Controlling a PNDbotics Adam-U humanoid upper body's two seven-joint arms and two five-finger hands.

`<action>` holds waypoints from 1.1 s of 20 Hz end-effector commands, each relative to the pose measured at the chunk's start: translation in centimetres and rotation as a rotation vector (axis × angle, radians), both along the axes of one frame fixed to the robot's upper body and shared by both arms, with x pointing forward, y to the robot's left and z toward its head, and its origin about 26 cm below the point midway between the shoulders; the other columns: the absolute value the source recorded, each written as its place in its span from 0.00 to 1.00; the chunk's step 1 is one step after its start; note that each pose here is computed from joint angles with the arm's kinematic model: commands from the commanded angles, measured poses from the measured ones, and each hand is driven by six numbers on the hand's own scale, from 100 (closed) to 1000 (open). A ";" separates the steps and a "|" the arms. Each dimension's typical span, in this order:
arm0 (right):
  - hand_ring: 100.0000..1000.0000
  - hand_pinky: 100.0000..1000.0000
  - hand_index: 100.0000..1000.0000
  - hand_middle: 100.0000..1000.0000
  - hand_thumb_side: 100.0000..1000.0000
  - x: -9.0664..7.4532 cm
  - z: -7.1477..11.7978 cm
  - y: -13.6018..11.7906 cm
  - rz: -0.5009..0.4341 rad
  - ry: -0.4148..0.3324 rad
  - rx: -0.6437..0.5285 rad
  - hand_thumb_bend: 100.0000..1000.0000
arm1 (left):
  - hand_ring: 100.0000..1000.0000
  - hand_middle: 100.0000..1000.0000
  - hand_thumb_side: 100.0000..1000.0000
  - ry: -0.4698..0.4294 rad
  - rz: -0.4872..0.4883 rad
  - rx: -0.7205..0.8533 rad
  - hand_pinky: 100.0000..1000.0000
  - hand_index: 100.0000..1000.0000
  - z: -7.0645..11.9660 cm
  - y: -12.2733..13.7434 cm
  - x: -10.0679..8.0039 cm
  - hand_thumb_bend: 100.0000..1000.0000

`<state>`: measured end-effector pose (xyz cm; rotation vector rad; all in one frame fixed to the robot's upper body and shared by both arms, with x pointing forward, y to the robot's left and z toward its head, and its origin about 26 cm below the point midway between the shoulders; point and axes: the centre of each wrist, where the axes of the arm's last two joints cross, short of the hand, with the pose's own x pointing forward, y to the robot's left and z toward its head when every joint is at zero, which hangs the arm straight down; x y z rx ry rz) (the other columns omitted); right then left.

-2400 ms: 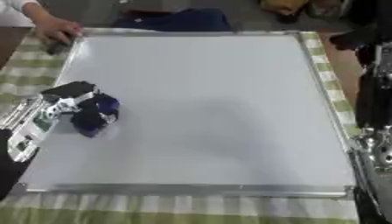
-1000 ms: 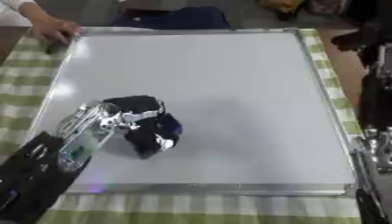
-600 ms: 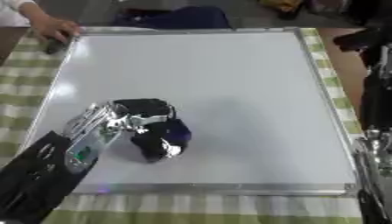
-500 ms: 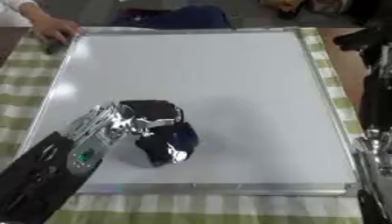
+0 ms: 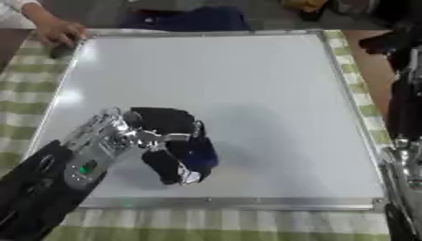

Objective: Wipe the whiteboard clean with a brush.

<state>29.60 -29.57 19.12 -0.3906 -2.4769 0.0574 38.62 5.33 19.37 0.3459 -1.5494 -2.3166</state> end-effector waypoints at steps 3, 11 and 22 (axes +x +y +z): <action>0.58 0.68 0.43 0.42 0.91 -0.2 0.9 0.1 0.010 -0.031 -0.007 0.00 | 0.40 0.22 0.61 -0.092 0.004 0.023 0.27 0.00 0.8 1.3 1.3 0.15; 0.58 0.68 0.43 0.42 0.91 -0.2 0.9 0.1 0.007 -0.030 -0.003 0.00 | 0.57 0.55 0.62 -0.157 -0.057 0.055 0.34 0.00 -0.7 1.2 2.1 0.22; 0.58 0.68 0.43 0.42 0.91 -0.2 0.8 0.1 0.006 -0.028 0.000 0.00 | 0.79 0.79 0.68 -0.244 -0.080 0.066 0.54 0.00 -1.2 1.6 2.5 0.65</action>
